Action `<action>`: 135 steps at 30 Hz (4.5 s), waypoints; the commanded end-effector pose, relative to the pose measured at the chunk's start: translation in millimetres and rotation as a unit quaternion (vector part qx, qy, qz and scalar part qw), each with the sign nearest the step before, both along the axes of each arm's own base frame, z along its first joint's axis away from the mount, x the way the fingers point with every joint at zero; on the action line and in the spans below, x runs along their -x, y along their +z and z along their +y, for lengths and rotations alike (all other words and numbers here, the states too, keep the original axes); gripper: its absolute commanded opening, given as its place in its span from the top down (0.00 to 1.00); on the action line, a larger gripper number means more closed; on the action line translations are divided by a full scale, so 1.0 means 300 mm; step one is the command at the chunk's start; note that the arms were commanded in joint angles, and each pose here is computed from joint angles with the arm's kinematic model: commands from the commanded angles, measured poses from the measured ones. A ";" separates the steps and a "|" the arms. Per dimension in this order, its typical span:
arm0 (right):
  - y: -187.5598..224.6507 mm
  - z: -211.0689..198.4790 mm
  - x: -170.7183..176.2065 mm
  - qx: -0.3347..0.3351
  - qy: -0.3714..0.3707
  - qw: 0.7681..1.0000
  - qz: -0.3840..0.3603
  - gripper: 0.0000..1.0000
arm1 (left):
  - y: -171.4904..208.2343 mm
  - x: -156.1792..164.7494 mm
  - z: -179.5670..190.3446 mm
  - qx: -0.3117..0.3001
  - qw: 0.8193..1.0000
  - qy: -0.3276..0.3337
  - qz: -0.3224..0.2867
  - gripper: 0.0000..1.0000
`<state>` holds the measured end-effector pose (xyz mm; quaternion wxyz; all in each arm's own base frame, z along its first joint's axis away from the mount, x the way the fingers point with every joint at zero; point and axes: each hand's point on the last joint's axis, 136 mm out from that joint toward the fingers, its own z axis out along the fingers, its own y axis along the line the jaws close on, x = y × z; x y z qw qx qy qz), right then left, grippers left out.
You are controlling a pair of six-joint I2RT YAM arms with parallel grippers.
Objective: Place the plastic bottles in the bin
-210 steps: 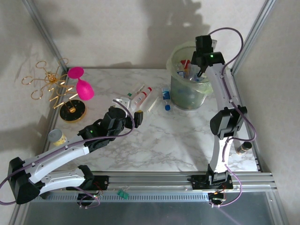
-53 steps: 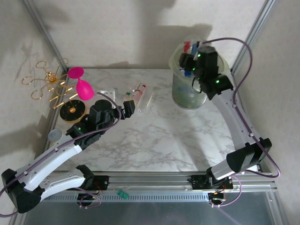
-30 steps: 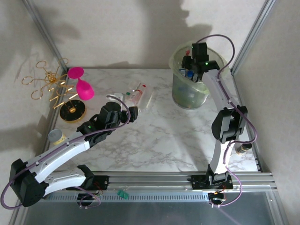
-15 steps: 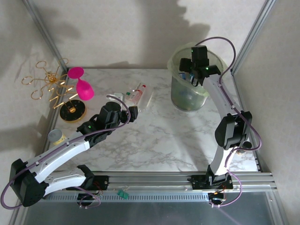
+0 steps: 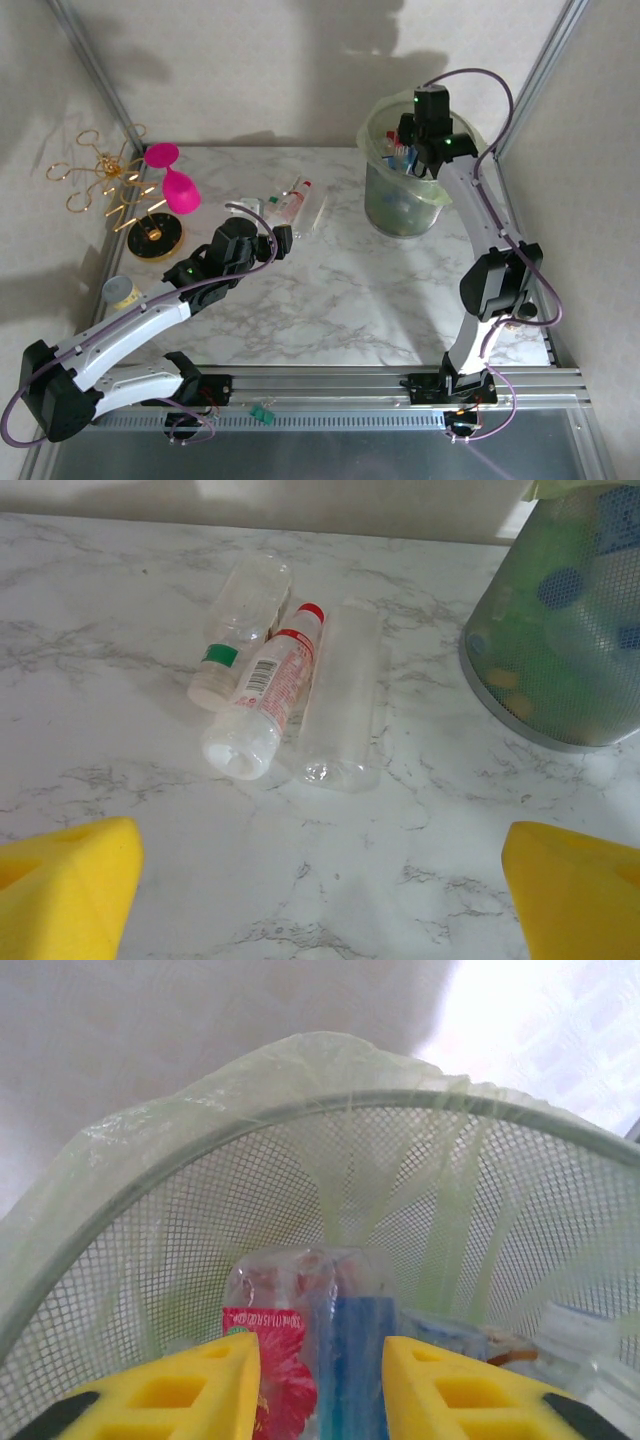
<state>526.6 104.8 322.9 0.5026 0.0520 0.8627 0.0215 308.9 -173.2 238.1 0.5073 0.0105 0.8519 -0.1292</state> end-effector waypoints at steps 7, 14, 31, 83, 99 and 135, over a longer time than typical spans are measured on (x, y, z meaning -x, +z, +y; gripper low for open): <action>-0.151 0.022 -0.023 -0.010 0.008 0.999 0.051 0.74 | 0.014 0.006 0.018 -0.012 1.000 0.006 -0.014 0.07; 0.120 0.032 0.047 -0.027 0.017 0.999 -0.020 0.65 | 0.047 0.002 -0.015 0.005 1.000 -0.005 0.003 0.06; 0.217 0.286 0.489 -0.133 0.152 0.979 -0.038 0.27 | -0.174 -0.234 -0.263 -0.045 0.985 -0.041 0.164 0.07; 0.225 0.215 0.927 -0.270 0.246 0.928 -0.078 0.21 | -0.320 -0.420 -0.383 -0.089 0.977 -0.044 0.187 0.58; 0.232 0.319 1.001 -0.327 0.338 0.881 -0.049 0.19 | 0.222 0.149 -0.506 0.104 0.968 -0.224 0.031 0.60; 0.081 0.449 0.896 -0.357 0.339 0.866 0.089 0.29 | 0.316 0.352 -0.651 0.050 0.982 -0.175 -0.046 0.64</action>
